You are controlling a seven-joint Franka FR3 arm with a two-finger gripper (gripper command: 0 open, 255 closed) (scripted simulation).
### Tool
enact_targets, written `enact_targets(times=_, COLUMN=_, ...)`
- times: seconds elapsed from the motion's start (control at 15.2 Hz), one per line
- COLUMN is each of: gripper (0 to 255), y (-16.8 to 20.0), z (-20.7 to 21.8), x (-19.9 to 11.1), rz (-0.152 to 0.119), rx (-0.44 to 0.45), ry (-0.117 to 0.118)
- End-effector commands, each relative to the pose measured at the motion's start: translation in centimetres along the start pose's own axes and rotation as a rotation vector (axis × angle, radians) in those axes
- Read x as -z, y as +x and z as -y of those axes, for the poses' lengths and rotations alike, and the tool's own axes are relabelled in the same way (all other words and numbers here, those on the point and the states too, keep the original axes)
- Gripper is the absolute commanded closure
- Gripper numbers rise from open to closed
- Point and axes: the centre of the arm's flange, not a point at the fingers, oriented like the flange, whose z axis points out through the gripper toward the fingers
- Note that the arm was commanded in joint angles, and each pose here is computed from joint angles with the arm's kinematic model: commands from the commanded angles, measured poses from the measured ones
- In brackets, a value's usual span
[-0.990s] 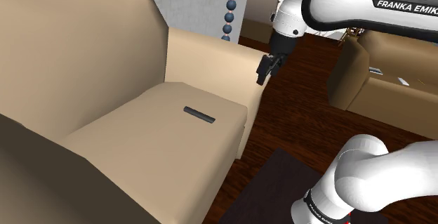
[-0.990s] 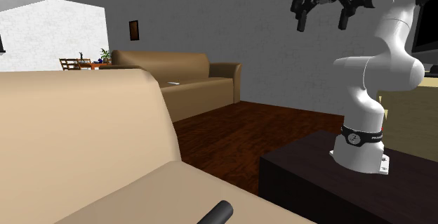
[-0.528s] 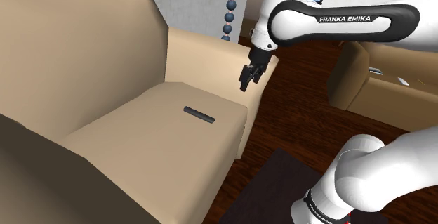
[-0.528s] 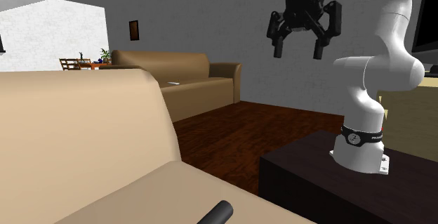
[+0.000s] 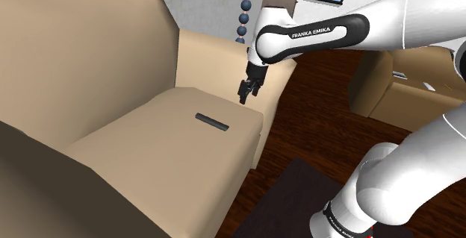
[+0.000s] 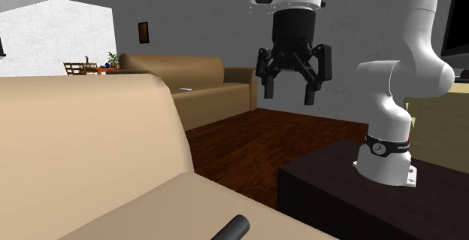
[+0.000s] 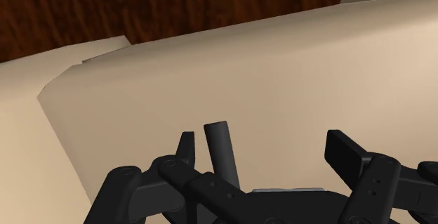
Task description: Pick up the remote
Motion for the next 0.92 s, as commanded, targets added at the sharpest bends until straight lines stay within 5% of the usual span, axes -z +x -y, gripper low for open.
enact_targets(times=0.0, gripper=0, y=1.8, z=-0.3, x=-2.1, rz=0.006, rx=0.011, ry=0.008)
enact_targets(times=0.86, gripper=0, y=13.0, z=-2.6, x=-15.7, rz=0.047, rx=0.084, ry=0.066)
